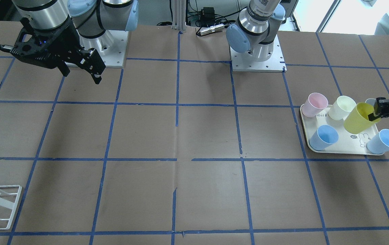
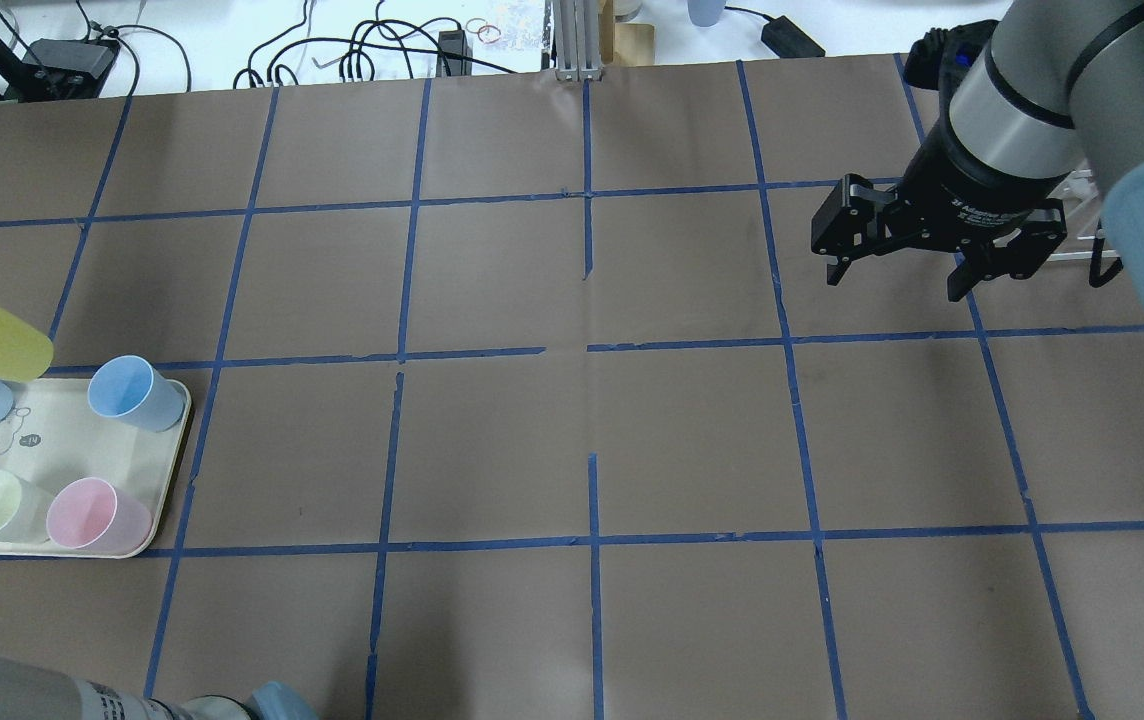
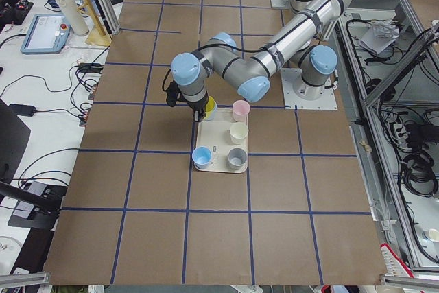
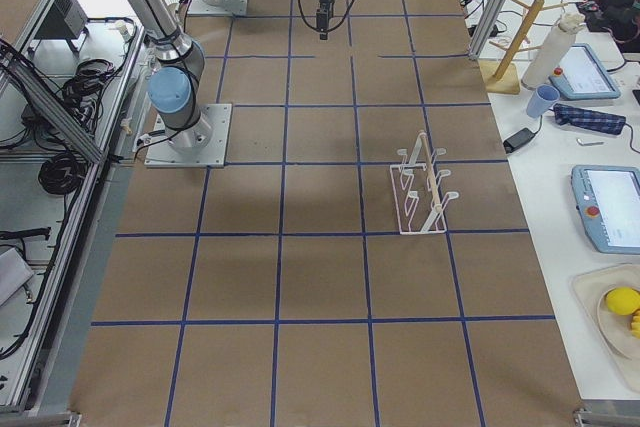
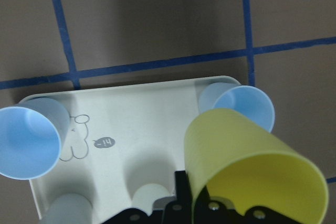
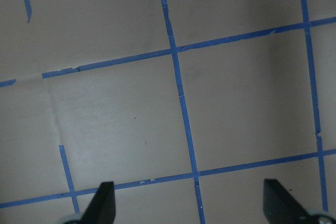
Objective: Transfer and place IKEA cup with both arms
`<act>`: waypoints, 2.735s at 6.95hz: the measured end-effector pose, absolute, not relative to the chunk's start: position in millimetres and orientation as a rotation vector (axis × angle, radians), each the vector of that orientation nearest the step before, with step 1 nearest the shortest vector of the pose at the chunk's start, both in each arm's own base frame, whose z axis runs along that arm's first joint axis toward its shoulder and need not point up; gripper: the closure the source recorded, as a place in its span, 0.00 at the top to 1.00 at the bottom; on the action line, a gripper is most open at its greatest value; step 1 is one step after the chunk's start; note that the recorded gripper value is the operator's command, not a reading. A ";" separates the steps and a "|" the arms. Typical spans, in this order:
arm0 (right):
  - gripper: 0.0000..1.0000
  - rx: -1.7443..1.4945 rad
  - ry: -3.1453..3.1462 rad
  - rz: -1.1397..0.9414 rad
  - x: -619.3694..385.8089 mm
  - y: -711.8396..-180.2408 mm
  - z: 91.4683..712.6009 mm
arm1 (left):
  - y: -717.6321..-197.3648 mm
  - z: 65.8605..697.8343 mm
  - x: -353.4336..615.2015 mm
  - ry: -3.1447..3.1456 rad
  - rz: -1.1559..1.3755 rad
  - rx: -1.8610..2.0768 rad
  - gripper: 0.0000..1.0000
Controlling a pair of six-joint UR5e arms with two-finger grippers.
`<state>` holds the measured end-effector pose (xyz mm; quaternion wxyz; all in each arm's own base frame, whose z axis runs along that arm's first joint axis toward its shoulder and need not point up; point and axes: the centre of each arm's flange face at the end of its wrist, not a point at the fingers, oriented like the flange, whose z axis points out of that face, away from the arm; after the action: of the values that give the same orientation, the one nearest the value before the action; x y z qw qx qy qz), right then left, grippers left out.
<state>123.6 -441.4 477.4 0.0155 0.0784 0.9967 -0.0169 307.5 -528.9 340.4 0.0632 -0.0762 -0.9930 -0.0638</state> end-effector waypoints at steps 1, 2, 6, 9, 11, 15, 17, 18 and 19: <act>1.00 0.210 3.107 -0.043 122.3 -440.1 477.4 | -534.9 322.1 318.9 -2.998 -0.234 -0.255 0.00; 1.00 0.200 3.111 -0.019 121.3 -438.6 476.1 | -541.5 302.9 327.0 -2.994 -0.254 -0.274 0.00; 1.00 0.191 3.113 -0.027 120.5 -431.5 483.3 | -553.1 254.6 334.9 -2.968 -0.272 -0.341 0.00; 1.00 0.188 3.118 -0.032 120.6 -429.7 485.4 | -551.2 239.7 330.2 -2.943 -0.297 -0.351 0.00; 1.00 0.188 3.117 -0.033 120.7 -429.7 485.5 | -550.7 234.2 329.9 -2.934 -0.307 -0.353 0.00; 1.00 0.186 3.119 -0.019 121.0 -426.3 486.5 | -550.4 226.9 330.8 -2.921 -0.318 -0.365 0.08; 1.00 0.185 3.121 0.030 121.3 -422.2 484.0 | -551.3 224.6 331.1 -2.918 -0.321 -0.375 0.85; 1.00 0.184 3.122 0.031 121.2 -421.9 484.2 | -551.9 223.4 331.1 -2.917 -0.321 -0.376 0.86; 1.00 0.184 3.122 0.027 121.2 -422.0 484.6 | -552.2 222.2 331.4 -2.916 -0.322 -0.376 0.86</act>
<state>121.2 -422.0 484.6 0.0068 0.0589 0.9982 0.0085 331.4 -552.2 222.2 0.0916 -0.1266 -0.9817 -0.1085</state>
